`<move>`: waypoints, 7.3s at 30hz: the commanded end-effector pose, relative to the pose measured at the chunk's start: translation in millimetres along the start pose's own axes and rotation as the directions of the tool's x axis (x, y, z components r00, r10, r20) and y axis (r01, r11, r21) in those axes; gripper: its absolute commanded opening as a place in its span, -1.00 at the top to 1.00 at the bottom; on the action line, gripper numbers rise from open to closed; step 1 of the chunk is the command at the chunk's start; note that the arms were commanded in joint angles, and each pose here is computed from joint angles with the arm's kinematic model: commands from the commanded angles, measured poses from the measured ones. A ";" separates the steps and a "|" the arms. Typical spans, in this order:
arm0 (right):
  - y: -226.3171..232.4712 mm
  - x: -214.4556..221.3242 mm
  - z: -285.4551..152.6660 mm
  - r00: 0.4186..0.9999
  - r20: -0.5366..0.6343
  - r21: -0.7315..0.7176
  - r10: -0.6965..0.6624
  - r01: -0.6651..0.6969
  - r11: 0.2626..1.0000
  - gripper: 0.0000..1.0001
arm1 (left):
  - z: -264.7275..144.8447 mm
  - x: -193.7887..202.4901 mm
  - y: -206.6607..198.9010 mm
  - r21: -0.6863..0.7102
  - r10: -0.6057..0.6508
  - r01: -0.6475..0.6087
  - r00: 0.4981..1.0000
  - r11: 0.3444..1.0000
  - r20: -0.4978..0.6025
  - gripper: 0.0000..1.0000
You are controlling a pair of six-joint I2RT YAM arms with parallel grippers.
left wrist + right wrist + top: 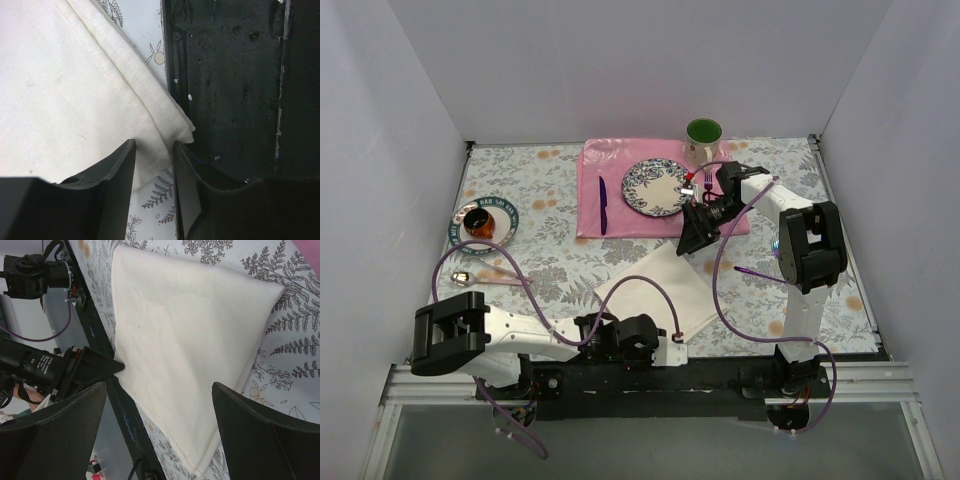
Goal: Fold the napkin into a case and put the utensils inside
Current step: Pick up the top corner of the square folded napkin from the center of the board, then fold the top corner of the square-folded napkin at the center of the board.
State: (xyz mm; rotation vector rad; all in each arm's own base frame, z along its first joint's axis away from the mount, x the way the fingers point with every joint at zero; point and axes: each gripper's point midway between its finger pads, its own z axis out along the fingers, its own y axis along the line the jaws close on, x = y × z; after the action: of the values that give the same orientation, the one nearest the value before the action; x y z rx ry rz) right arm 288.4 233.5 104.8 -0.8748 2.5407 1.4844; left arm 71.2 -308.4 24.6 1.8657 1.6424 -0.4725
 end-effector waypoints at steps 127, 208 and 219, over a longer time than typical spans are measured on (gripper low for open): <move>0.8 -3.3 -2.5 1.000 0.006 -0.042 0.012 -0.012 0.999 -0.93 | -28.9 -36.7 25.0 0.046 -0.044 0.040 0.994 0.998 0.095 1.00; -5.0 -2.9 -14.9 0.998 0.050 -0.046 0.049 -0.047 0.998 -0.97 | -28.7 -40.2 115.3 -0.303 -0.210 0.211 0.977 0.929 0.037 1.00; -9.4 4.3 -18.9 0.997 0.050 -0.025 0.063 -0.062 0.998 -0.97 | -7.7 -24.7 178.5 -0.345 -0.328 0.319 0.944 0.883 0.036 1.00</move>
State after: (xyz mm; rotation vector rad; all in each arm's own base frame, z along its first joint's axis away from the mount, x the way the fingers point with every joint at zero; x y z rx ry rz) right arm 295.6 218.9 102.1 -0.7816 2.5400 1.5435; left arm 214.2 -320.6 67.6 1.4125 1.9343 -0.2374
